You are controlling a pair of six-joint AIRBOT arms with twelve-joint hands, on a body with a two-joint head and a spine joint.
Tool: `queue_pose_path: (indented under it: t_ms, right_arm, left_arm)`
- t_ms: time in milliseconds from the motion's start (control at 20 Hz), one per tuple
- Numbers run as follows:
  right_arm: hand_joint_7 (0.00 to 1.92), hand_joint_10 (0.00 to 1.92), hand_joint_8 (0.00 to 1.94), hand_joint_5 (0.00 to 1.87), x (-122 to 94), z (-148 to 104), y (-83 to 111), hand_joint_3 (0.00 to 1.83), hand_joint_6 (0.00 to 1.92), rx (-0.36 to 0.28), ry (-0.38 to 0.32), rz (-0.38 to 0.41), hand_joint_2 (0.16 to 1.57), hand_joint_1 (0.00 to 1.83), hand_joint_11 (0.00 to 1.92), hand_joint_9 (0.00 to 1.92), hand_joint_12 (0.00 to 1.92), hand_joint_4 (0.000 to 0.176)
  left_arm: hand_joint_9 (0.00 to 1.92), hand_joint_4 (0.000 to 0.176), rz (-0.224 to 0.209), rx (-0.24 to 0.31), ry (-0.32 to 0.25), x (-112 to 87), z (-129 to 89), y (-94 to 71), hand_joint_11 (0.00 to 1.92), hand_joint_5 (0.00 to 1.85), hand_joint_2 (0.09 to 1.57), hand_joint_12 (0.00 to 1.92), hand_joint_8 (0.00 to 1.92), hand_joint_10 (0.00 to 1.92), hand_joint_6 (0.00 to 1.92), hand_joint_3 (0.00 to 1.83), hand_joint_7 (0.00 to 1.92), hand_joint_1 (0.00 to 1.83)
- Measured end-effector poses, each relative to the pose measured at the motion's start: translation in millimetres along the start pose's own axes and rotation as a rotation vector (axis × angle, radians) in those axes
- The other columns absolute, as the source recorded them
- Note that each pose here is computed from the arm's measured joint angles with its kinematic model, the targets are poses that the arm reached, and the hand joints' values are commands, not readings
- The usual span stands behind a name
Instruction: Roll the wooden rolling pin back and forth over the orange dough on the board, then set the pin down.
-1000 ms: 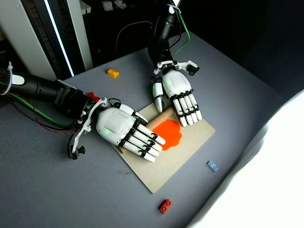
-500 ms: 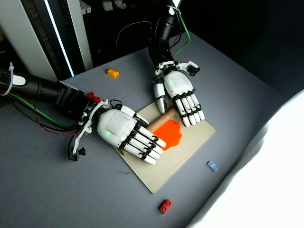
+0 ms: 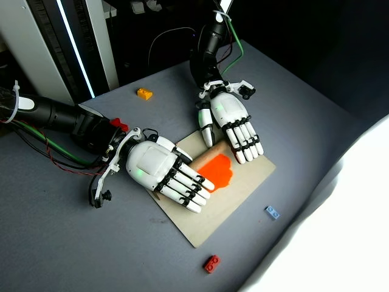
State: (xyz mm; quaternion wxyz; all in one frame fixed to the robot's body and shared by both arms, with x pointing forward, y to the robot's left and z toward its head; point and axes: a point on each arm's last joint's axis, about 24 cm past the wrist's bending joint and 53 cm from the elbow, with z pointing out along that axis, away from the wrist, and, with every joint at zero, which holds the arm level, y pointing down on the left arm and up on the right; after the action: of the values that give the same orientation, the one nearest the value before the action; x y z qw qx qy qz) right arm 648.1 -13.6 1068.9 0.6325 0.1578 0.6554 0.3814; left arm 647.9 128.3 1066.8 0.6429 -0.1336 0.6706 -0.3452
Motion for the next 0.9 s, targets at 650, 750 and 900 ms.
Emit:
queue_pose_path:
  t_ms: [650,750,900]
  right_arm:
    - [0.12,0.01,0.00,0.15,-4,12,-5.4,0.00,0.00,0.030,-0.016,0.021,1.53,0.00,0.01,0.08,0.00,0.000]
    - [0.13,0.01,0.01,0.16,-5,14,-6.6,0.00,0.01,0.035,-0.017,0.024,1.53,0.00,0.01,0.08,0.01,0.000]
    - [0.12,0.00,0.00,0.15,-6,16,-7.8,0.00,0.00,0.039,-0.019,0.026,1.53,0.00,0.00,0.07,0.00,0.000]
  left_arm:
    - [0.00,0.000,-0.005,0.000,-0.015,-2.7,11,-1.5,0.00,0.00,1.52,0.00,0.00,0.00,0.00,0.00,0.00,0.00]
    - [0.01,0.000,-0.003,0.004,-0.013,-2.5,12,-2.3,0.00,0.02,1.52,0.00,0.01,0.01,0.01,0.00,0.03,0.00]
    - [0.00,0.000,-0.004,0.001,-0.013,-2.6,13,-1.5,0.00,0.00,1.52,0.00,0.00,0.00,0.00,0.00,0.01,0.00]
